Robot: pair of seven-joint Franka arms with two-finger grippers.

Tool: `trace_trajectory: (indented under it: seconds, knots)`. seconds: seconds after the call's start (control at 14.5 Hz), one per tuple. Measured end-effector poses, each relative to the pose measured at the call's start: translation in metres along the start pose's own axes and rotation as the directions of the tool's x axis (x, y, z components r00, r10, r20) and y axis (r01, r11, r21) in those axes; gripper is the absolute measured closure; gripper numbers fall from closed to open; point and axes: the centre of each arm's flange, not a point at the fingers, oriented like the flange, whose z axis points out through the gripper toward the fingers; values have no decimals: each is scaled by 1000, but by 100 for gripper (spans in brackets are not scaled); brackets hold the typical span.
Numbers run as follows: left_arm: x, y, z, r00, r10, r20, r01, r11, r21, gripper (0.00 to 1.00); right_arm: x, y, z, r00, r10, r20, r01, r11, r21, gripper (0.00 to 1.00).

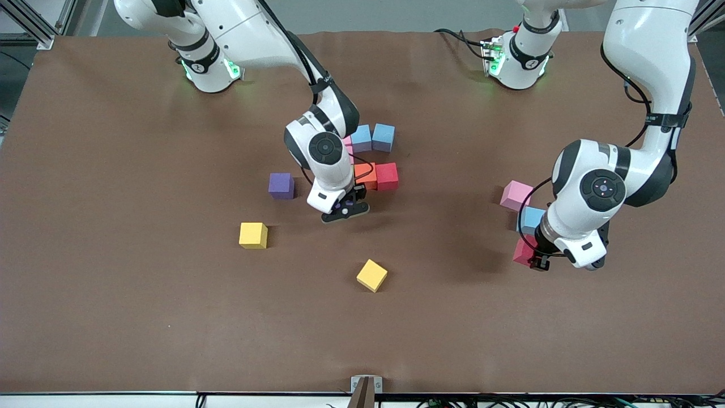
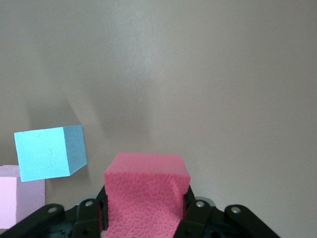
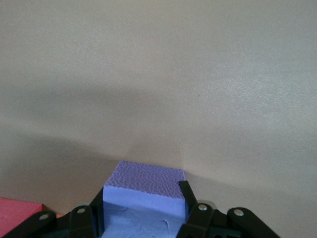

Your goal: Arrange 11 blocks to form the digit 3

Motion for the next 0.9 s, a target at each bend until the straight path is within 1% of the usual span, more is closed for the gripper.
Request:
trace_trajectory:
  seconds: [0.28, 0.55, 0.62, 0.76, 0.83, 0.9]
  knots:
    - [0, 1, 2, 1000, 15, 2, -15, 1000, 2, 46, 0, 0, 0, 1000, 0, 0, 0, 1000, 0, 42]
    - [3, 6, -7, 1000, 8, 2, -8, 1000, -17, 46, 0, 0, 0, 1000, 0, 0, 0, 1000, 0, 42]
    - [4, 7, -8, 1000, 6, 2, -6, 1000, -19, 46, 0, 1, 0, 1000, 1, 1, -1, 1000, -1, 37]
    - [6, 7, -9, 1000, 3, 1, -3, 1000, -20, 46, -1, 7, 5, 1000, 7, 12, -7, 1000, -12, 22]
    - [6, 7, -9, 1000, 3, 1, -3, 1000, -21, 46, -2, 9, 7, 1000, 10, 14, -9, 1000, -15, 9]
    - [6, 7, -9, 1000, 4, 1, -4, 1000, -21, 46, -1, 10, 7, 1000, 11, 13, -11, 1000, -16, 1]
